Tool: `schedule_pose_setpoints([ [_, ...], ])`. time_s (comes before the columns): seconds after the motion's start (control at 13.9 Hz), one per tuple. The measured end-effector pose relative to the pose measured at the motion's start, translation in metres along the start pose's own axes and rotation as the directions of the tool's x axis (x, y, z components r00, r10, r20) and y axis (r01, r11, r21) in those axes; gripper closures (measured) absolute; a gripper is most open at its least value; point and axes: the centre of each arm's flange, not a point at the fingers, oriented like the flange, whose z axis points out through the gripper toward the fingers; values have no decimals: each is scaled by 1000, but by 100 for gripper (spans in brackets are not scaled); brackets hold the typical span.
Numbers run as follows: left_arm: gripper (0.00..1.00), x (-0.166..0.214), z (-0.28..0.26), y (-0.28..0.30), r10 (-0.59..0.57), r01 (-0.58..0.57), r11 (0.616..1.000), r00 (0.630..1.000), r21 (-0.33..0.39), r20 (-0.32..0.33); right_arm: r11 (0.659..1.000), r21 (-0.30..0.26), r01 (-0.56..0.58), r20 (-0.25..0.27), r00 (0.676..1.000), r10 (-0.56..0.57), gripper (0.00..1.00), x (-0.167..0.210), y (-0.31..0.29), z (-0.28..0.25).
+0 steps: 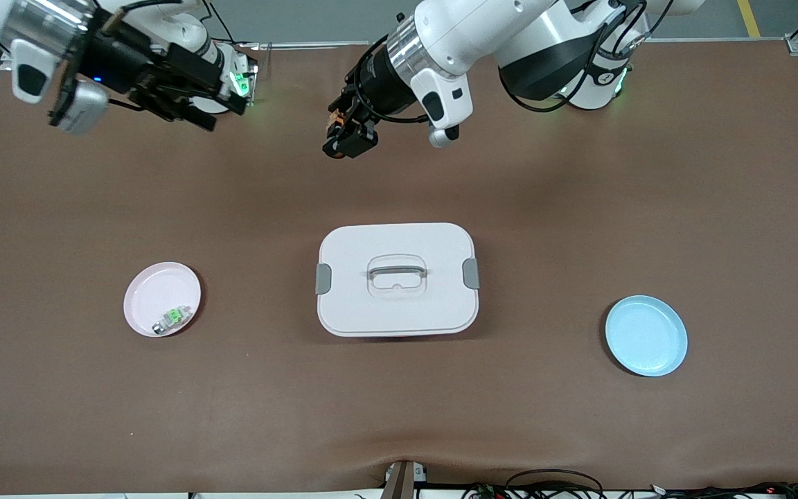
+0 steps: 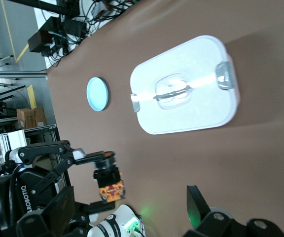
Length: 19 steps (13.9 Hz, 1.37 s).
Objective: Transfer orange switch to right arm and place
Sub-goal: 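Reach the right gripper toward the orange switch held by the left gripper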
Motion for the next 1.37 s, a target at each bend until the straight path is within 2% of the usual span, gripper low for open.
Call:
schedule_pose_setpoints([
  [0.36, 28, -3, 7, -2, 18, -18, 1000, 1000, -19, 1, 999, 15, 33, -12, 999, -33, 0, -16, -16, 34],
  [0.72, 28, -1, 9, 0, 18, -18, 1000, 1000, -22, 0, 999, 8, 38, -22, 999, -38, 0, -32, -10, 83],
  [1.37, 28, 1, 8, 2, 15, -15, 1000, 1000, -26, -2, 999, 8, 52, -26, 998, -52, 0, -43, -11, 104],
])
